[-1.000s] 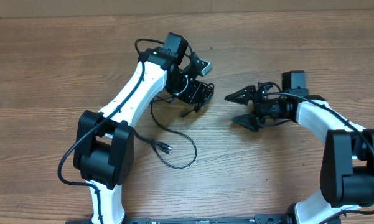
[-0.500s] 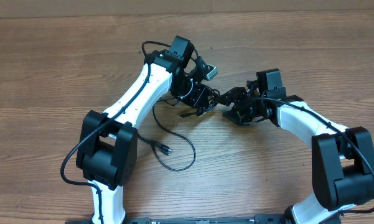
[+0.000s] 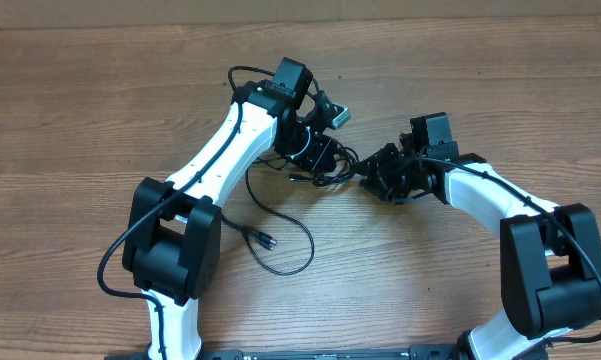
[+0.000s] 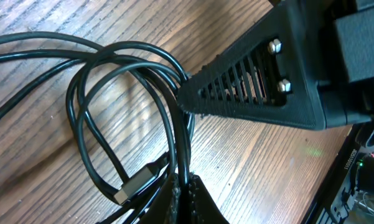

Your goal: Untangle cables

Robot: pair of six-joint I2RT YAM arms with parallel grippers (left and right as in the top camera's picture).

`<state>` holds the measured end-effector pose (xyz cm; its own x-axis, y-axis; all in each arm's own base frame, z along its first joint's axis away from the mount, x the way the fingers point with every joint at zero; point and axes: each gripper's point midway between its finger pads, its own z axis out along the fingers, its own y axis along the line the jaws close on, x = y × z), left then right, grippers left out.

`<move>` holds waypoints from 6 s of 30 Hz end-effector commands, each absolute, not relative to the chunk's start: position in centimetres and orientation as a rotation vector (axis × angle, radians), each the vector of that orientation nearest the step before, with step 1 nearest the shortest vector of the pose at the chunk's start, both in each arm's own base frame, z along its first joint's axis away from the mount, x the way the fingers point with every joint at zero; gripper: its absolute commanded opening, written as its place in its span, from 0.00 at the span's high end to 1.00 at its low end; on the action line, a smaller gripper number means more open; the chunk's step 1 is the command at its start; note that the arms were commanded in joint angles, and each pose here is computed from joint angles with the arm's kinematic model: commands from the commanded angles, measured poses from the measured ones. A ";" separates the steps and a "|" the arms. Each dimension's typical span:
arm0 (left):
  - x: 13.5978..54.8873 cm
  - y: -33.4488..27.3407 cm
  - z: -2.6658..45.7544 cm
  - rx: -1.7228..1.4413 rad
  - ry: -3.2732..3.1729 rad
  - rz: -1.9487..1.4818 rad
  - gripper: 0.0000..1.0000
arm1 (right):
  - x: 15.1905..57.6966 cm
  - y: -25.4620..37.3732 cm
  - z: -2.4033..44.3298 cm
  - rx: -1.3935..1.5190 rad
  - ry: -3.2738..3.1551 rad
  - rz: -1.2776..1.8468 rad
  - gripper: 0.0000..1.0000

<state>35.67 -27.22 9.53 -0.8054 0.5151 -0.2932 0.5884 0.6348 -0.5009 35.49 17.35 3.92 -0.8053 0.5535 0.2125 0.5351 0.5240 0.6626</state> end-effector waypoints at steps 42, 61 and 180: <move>34.6 -30.1 12.1 0.887 2.638 -1.230 0.96 | 38.1 18.3 3.5 1.015 2.577 0.929 0.96; 34.1 -25.8 7.8 0.926 2.877 -0.666 0.20 | 35.9 19.6 6.4 1.049 2.671 1.426 0.96; 34.3 -24.3 6.9 1.424 2.654 -0.421 0.96 | 32.3 22.1 12.0 0.678 2.673 2.021 0.96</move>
<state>33.99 -24.29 7.04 -0.5597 0.7989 -0.2201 0.8264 0.5185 -0.2195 32.80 21.51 10.53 -0.8688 0.2124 0.4473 0.4920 0.2683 0.8282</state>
